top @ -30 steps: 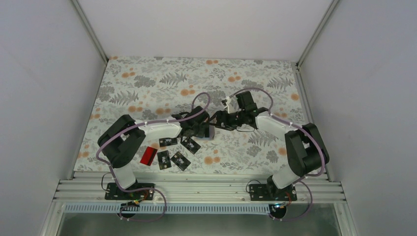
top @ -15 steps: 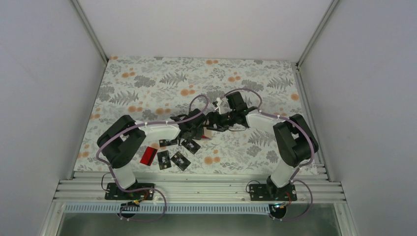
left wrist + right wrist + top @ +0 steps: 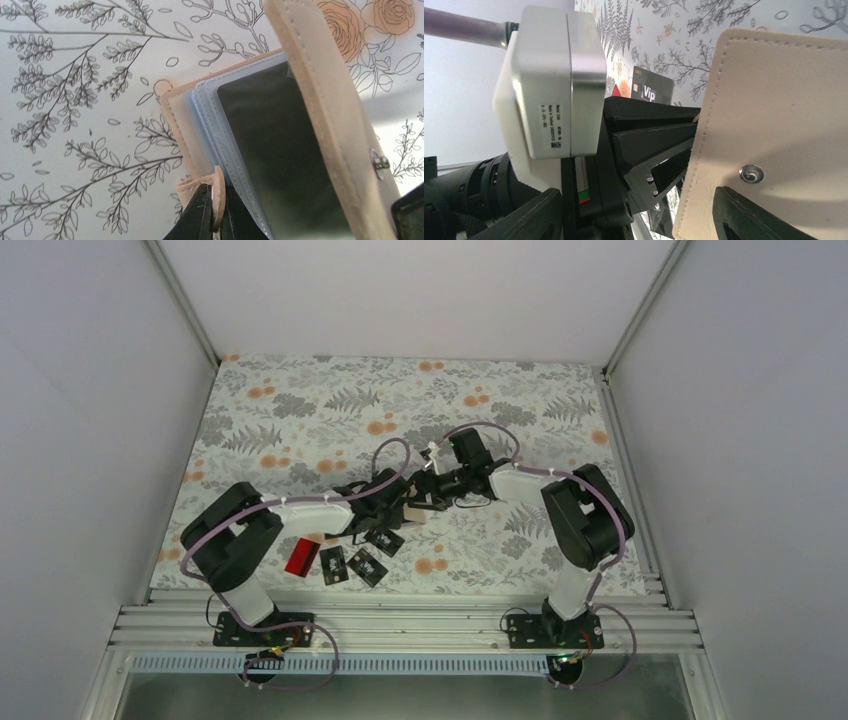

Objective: Put the credit cards into the card holder

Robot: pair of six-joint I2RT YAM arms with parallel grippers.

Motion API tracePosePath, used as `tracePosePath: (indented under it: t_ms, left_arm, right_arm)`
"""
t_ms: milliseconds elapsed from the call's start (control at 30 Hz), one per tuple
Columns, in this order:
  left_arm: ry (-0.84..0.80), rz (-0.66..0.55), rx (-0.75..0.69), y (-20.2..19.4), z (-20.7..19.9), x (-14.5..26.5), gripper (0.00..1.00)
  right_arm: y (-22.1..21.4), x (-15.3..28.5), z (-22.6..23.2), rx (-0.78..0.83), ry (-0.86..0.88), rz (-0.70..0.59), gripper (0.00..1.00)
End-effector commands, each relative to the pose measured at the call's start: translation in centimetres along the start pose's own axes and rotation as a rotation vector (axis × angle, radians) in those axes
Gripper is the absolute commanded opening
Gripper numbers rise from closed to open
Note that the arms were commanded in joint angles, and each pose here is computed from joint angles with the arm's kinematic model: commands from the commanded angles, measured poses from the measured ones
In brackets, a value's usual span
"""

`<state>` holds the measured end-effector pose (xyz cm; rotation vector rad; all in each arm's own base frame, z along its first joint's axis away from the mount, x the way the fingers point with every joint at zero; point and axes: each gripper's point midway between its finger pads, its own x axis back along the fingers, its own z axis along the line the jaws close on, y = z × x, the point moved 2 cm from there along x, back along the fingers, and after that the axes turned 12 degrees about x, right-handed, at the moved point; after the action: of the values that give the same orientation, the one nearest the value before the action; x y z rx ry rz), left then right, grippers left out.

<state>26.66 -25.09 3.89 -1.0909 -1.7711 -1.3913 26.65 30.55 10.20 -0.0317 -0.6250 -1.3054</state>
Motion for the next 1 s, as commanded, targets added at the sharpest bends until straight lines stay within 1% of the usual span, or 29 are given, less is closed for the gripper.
tracePosePath:
  t_ms: [0,33,133,233,367,467,567,667,767,800,867,900,967]
  left_arm:
    - [-0.093,-0.025,0.080,-0.1,-0.6,1.3,0.03]
    - [-0.102,-0.030,0.100,-0.2,-0.2,1.3,0.03]
    - [-0.137,-0.034,0.160,-0.9,0.9,1.2,0.03]
    - [-0.178,-0.048,0.194,-1.2,1.2,1.5,0.04]
    - [-0.185,-0.051,0.196,-1.4,1.5,1.3,0.03]
    - [-0.176,-0.052,0.194,-1.5,1.6,1.1,0.03]
    - [-0.183,-0.060,0.187,-1.4,1.6,1.1,0.03]
    - [-0.203,-0.065,0.167,-1.3,1.3,1.0,0.03]
    - [-0.228,-0.069,0.142,-0.9,0.6,0.9,0.03]
    - [-0.237,-0.071,0.133,-0.8,0.3,1.0,0.03]
    - [-0.253,-0.075,0.117,-0.5,-0.2,0.9,0.03]
    - [-0.264,-0.079,0.105,-0.4,-0.5,1.0,0.03]
    - [-0.277,-0.081,0.090,-0.1,-0.9,0.9,0.03]
  right_arm:
    - [-0.5,-0.7,-2.7,-0.043,-0.129,-0.003,0.75]
    - [-0.5,-0.7,-2.7,-0.042,-0.129,-0.003,0.75]
    - [-0.7,-0.7,-2.6,-0.037,-0.125,0.000,0.70]
    - [-0.9,-0.6,-2.6,-0.033,-0.118,0.005,0.69]
    - [-0.5,0.2,-2.2,-0.029,-0.070,-0.011,0.67]
    - [0.2,1.3,-1.5,-0.009,-0.031,-0.035,0.69]
    - [0.9,2.5,-1.5,0.011,-0.036,-0.059,0.70]
    - [1.0,2.7,-1.9,0.014,-0.038,-0.066,0.66]
    - [0.9,2.1,-3.0,-0.003,-0.041,-0.059,0.59]
    - [0.8,1.9,-3.2,-0.008,-0.034,-0.056,0.54]
    - [0.6,1.7,-3.2,-0.015,-0.013,-0.054,0.39]
    - [0.6,1.7,-3.1,-0.014,-0.010,-0.053,0.34]
    - [0.4,1.7,-3.2,-0.014,-0.012,-0.051,0.27]
